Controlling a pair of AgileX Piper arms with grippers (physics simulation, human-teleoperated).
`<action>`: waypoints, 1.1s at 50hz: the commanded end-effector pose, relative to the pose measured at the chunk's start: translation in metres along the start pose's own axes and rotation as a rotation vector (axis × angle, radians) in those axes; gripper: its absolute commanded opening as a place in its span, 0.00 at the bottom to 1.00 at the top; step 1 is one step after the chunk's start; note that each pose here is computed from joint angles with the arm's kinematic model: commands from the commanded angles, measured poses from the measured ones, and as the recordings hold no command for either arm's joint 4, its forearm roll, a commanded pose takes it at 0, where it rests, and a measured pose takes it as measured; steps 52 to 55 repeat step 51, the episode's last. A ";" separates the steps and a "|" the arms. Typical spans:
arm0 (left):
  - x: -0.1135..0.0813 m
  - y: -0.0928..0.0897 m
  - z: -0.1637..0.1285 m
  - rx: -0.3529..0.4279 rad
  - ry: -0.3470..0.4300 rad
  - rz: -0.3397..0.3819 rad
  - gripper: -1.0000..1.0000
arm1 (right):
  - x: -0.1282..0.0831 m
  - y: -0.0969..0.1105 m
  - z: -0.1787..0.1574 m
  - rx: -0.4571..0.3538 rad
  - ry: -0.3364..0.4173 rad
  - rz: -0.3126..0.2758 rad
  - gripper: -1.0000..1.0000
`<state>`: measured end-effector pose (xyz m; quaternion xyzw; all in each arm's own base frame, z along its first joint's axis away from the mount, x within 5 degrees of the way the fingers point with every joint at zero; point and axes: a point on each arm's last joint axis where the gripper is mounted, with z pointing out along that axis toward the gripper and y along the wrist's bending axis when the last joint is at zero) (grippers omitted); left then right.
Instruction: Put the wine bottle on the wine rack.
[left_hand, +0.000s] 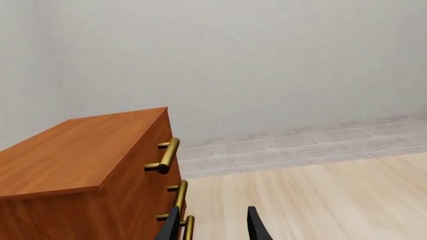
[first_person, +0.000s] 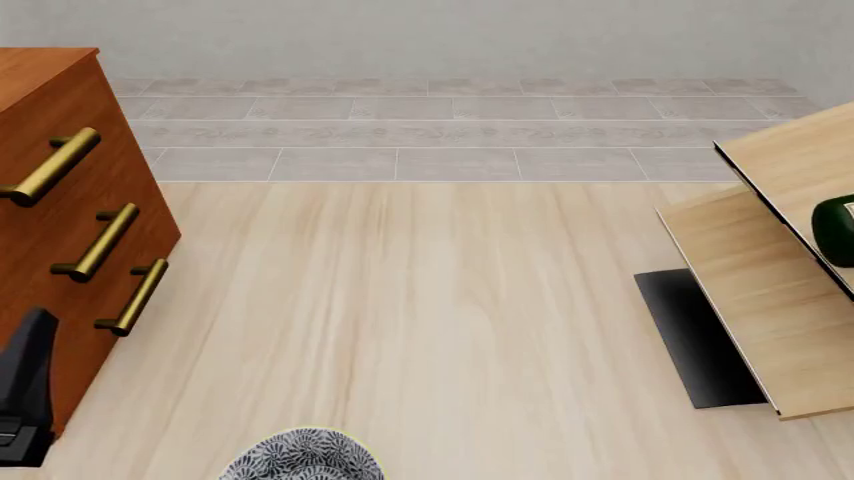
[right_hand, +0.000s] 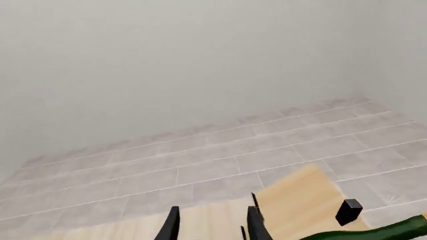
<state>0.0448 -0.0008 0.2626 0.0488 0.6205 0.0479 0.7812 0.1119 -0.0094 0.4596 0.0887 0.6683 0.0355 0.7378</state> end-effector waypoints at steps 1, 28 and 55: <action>-0.002 0.000 0.000 0.002 0.002 0.001 1.00 | 0.012 0.008 -0.031 -0.121 -0.047 -0.112 1.00; -0.006 0.000 -0.001 0.013 -0.003 0.000 1.00 | 0.051 -0.008 -0.113 -0.321 -0.203 -0.290 1.00; -0.018 0.001 -0.002 0.039 -0.029 0.005 1.00 | 0.069 -0.023 -0.142 -0.405 -0.226 -0.280 1.00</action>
